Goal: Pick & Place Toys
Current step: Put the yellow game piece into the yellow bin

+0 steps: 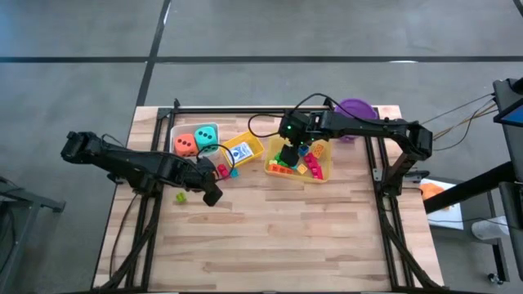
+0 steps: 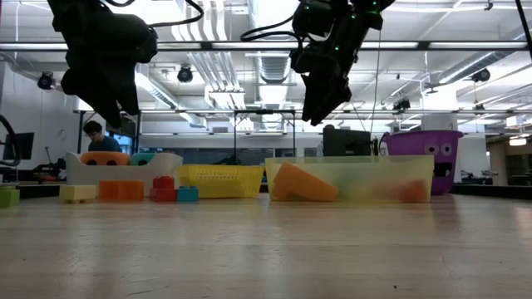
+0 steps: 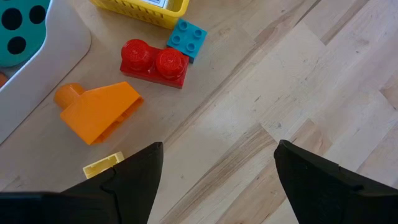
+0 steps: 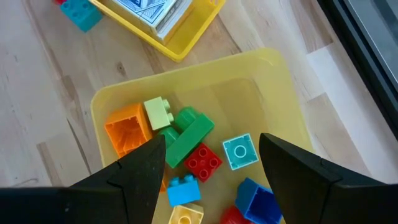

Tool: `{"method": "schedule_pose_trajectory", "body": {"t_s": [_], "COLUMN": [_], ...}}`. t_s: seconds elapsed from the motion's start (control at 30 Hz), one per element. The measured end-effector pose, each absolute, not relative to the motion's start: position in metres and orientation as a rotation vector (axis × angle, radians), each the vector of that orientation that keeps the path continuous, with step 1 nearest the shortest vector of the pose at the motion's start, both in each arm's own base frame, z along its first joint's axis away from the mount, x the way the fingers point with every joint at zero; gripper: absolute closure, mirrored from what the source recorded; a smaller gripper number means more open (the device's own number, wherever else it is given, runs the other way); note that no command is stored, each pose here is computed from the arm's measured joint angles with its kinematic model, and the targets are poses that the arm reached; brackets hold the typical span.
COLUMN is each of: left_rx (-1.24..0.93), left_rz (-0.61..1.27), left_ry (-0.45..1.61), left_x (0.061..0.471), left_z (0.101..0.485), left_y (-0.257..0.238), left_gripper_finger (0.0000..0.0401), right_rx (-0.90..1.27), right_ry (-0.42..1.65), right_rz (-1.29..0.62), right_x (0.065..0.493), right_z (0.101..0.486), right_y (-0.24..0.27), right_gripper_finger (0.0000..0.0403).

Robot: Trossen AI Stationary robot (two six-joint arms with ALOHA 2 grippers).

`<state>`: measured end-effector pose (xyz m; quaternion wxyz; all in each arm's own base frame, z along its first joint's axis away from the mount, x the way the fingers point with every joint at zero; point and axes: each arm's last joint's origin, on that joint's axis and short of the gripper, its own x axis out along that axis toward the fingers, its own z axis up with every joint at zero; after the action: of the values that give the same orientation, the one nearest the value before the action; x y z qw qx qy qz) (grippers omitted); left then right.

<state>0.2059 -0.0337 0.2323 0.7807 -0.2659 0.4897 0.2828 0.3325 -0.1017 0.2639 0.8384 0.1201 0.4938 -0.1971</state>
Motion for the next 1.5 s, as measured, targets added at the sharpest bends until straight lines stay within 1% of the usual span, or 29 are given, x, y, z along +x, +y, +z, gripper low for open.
{"method": "schedule_pose_trajectory", "body": {"t_s": [1.23,1.5], "left_rx": [-0.575,-0.574], "left_rz": [0.611,0.611], "left_ry": [1.058,1.058], "left_x": [0.2059,0.2059], "left_z": [0.2323,0.2323], "left_y": [-0.0337,-0.0337], "left_gripper_finger": [0.0094,0.0094], "right_rx": [0.253,0.248], "right_ry": [1.029,0.963], "right_rz": [-0.417,-0.416], "right_x": [0.3339,0.3390], "right_z": [0.2645,0.2679], "right_y": [-0.1020,-0.1037], "right_gripper_finger": [0.0147,0.0147]}}
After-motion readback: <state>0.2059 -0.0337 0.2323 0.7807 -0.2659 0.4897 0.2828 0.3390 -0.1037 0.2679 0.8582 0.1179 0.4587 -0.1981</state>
